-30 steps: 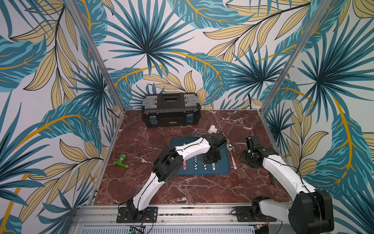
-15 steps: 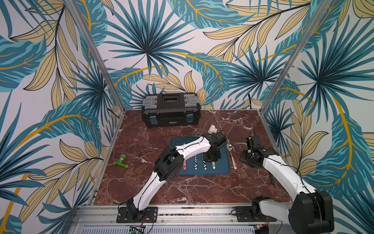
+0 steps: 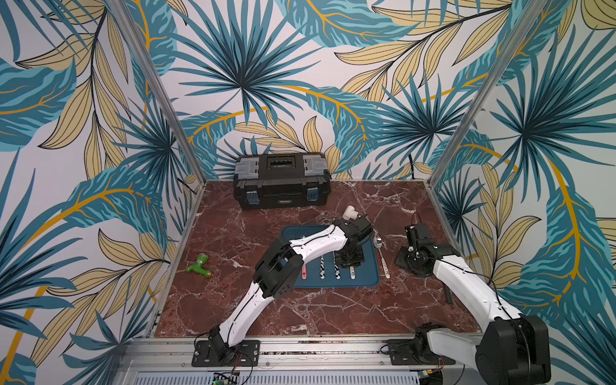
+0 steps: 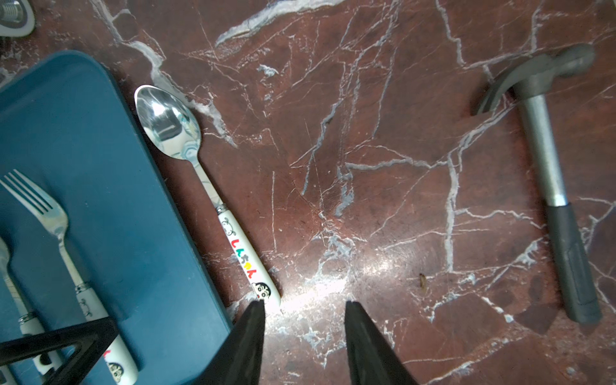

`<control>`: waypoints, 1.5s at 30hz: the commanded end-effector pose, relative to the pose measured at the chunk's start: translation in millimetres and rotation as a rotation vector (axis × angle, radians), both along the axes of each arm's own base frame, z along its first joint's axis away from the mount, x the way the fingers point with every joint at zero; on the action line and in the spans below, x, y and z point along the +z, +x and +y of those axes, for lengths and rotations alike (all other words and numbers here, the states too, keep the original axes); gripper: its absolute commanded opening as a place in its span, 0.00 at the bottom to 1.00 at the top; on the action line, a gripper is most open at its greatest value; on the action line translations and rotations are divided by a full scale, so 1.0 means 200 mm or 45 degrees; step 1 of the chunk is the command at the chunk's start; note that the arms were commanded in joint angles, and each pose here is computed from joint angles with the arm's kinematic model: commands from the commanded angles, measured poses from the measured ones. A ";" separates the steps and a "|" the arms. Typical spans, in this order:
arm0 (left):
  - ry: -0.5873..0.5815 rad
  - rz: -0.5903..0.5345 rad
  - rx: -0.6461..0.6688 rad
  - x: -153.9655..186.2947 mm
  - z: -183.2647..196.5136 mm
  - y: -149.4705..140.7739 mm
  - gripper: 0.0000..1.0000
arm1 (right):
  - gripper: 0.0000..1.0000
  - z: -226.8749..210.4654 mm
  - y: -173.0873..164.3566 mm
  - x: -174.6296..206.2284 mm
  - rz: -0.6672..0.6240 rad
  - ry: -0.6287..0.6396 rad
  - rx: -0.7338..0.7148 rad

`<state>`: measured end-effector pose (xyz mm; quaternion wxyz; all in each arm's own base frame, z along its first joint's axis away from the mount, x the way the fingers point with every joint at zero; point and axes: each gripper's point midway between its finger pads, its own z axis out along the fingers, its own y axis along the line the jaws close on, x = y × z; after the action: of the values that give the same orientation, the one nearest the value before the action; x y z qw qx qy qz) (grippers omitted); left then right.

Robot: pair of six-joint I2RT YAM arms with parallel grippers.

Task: Set the spoon and fork side by side
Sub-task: Place the fork on the tray, then pick up the spoon from the center of the board.

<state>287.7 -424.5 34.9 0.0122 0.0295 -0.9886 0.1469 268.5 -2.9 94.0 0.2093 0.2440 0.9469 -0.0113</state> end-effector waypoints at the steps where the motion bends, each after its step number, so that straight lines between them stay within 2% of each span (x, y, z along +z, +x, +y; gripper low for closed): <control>1: 0.041 -0.029 -0.021 -0.01 0.02 0.03 0.30 | 0.46 -0.01 -0.02 -0.01 0.004 -0.003 0.007; 5: 0.018 -0.092 -0.045 0.08 0.00 0.07 0.32 | 0.46 -0.01 -0.02 -0.02 0.011 -0.002 0.009; 12: 0.031 -0.107 -0.047 0.12 0.00 0.08 0.33 | 0.46 -0.01 -0.02 -0.02 0.008 -0.005 0.006; 16: 0.068 -0.198 -0.058 0.25 0.03 0.12 0.33 | 0.46 -0.01 -0.02 -0.02 0.011 -0.006 0.007; 24: 0.120 -0.549 -0.034 0.75 0.23 0.21 0.33 | 0.46 0.07 -0.01 -0.10 0.108 0.087 0.076; 26: 0.151 -0.651 -0.025 0.83 0.33 0.22 0.39 | 0.46 0.11 0.00 -0.14 0.151 0.130 0.106; 28: 0.159 -0.746 0.005 0.88 0.44 0.23 0.39 | 0.46 0.14 0.00 -0.17 0.190 0.156 0.125; 29: 0.122 -0.790 0.028 0.91 0.50 0.23 0.43 | 0.46 0.15 0.01 -0.18 0.201 0.166 0.136; 34: -0.029 -0.816 0.197 0.87 0.85 0.22 0.46 | 0.46 0.18 0.04 -0.17 0.191 0.174 0.169; 38: 0.021 -0.820 0.272 0.82 1.08 0.18 0.52 | 0.46 0.19 0.08 -0.18 0.216 0.163 0.186; 45: 0.063 -0.789 0.318 0.77 1.24 0.13 0.56 | 0.46 0.20 0.12 -0.21 0.301 0.113 0.224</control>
<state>313.2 -182.5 184.9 -0.2941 0.1049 -0.9429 0.1158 298.6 38.6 55.2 0.1047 0.1807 0.9773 0.0357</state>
